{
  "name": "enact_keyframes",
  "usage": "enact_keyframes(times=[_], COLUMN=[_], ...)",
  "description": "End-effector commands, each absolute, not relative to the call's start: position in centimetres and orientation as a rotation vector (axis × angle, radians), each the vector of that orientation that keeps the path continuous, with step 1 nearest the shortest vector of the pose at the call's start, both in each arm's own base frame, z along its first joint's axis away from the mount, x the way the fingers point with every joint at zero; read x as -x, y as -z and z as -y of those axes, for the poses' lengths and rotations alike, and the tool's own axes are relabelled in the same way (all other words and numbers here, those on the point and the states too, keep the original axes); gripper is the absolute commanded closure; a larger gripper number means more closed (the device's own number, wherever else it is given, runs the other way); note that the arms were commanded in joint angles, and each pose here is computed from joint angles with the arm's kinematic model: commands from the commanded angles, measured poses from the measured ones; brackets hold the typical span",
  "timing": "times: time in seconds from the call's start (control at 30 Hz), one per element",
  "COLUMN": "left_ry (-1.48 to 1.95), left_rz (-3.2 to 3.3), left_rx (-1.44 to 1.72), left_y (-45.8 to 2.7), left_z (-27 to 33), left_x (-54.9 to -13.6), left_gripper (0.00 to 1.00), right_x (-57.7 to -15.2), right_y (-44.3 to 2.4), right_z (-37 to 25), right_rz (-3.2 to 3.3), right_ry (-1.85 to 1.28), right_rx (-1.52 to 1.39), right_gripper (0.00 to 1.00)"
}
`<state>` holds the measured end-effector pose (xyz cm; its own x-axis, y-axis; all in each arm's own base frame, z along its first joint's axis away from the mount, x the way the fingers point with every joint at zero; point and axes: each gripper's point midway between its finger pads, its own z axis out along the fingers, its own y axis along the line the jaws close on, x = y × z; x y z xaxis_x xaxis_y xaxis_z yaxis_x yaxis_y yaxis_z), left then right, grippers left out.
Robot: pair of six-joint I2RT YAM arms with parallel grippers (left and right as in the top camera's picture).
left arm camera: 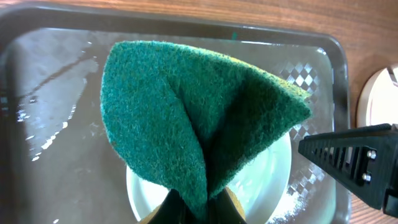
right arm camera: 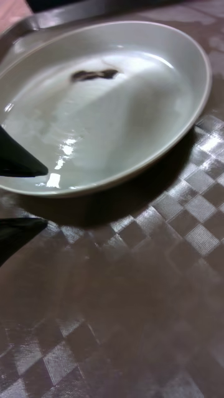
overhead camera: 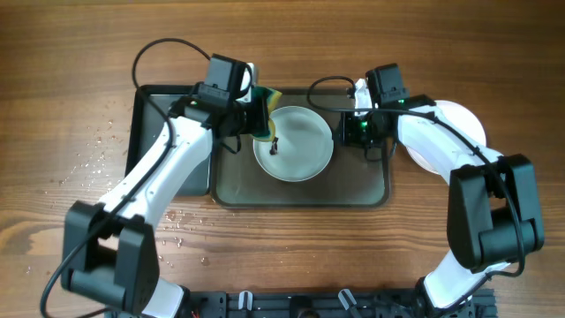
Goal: Clean dirty plates on tray and stack at the side
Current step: 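Bring the sponge with the left gripper onto the held plate, then scrub the dirty plate with the sponge while the right gripper holds it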
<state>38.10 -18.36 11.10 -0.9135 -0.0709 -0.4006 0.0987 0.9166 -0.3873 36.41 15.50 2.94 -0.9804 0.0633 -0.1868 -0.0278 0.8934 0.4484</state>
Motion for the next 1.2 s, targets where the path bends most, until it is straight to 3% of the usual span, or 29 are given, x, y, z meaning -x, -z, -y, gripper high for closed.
enact_keyframes(times=[0.0,0.4,0.7,1.17], left_ry=[0.594,0.582,0.578,0.44], left_rz=[-2.663,-2.717,-2.727,-2.769], left_rx=[-0.025,0.006,0.01,0.051], left_y=[-10.6,-7.9,-7.6,-6.7], left_z=[19.6,19.8,19.7,17.8], left_x=[-38.7,-38.9,-38.8,-38.4], left_gripper=[0.96,0.96,0.96,0.96], right_x=[-35.4,-34.0,-33.0,-35.1], right_y=[-1.1,-0.7,-1.1,-3.1], right_z=[-15.0,-17.1,-18.9,-20.8], right_rz=[-2.91,-2.89,-2.9,-2.828], right_ry=[-0.645,-0.875,-0.955,-0.955], right_rx=[-0.131,-0.156,-0.093,-0.031], right_gripper=[0.78,0.86,0.86,0.74])
